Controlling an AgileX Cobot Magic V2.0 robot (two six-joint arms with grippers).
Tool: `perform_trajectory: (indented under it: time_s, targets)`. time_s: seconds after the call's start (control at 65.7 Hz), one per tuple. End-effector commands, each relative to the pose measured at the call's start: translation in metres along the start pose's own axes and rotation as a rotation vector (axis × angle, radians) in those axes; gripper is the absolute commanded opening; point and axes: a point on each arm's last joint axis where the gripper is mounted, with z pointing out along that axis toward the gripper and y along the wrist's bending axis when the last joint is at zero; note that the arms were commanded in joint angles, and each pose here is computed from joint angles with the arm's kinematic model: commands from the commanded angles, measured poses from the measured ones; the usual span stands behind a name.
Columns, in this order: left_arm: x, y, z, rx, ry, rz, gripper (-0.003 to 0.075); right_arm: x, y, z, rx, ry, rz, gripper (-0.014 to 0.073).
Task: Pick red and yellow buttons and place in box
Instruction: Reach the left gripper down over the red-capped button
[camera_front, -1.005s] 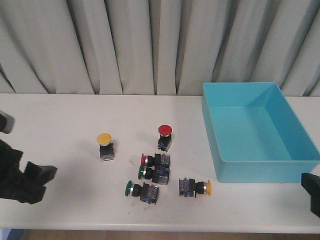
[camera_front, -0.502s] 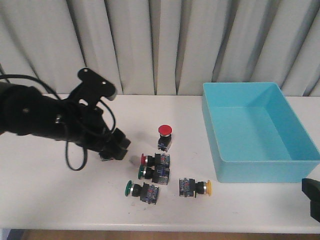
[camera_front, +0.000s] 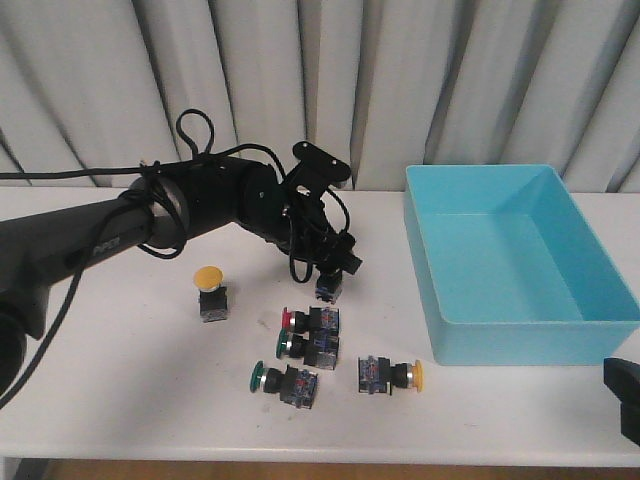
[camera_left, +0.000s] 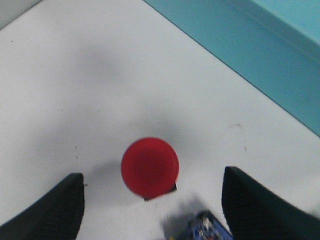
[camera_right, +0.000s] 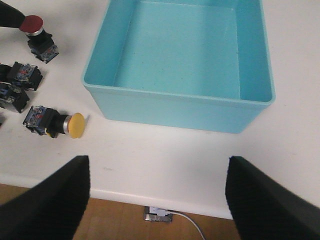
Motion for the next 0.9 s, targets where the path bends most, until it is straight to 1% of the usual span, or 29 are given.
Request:
perform_trajectory:
  time_s: [0.0, 0.183, 0.365, 0.517, 0.594, 0.883]
  targets:
    - [-0.031, -0.002, -0.019, -0.016, -0.155, -0.030, 0.0559, -0.014, -0.002, -0.005, 0.014, -0.082, -0.006, 0.0538]
    - [-0.027, 0.000, 0.001, -0.017, -0.144, -0.036, 0.0559, -0.014, -0.002, -0.005, 0.014, -0.079, -0.006, 0.0538]
    - [-0.023, 0.001, 0.015, -0.024, -0.160, -0.063, 0.0559, -0.013, -0.002, -0.005, 0.013, -0.072, -0.006, 0.0538]
    - [-0.019, 0.002, 0.022, -0.024, -0.148, -0.065, 0.0536, -0.013, -0.002, -0.004, 0.012, -0.069, -0.006, 0.0538]
    - [-0.018, 0.002, 0.024, -0.023, -0.143, -0.065, 0.0507, -0.013, -0.002, -0.004, 0.012, -0.068, -0.006, 0.0538]
    - [-0.017, 0.002, 0.024, -0.021, -0.133, -0.065, 0.0312, -0.012, -0.002, -0.004, 0.012, -0.066, -0.006, 0.0538]
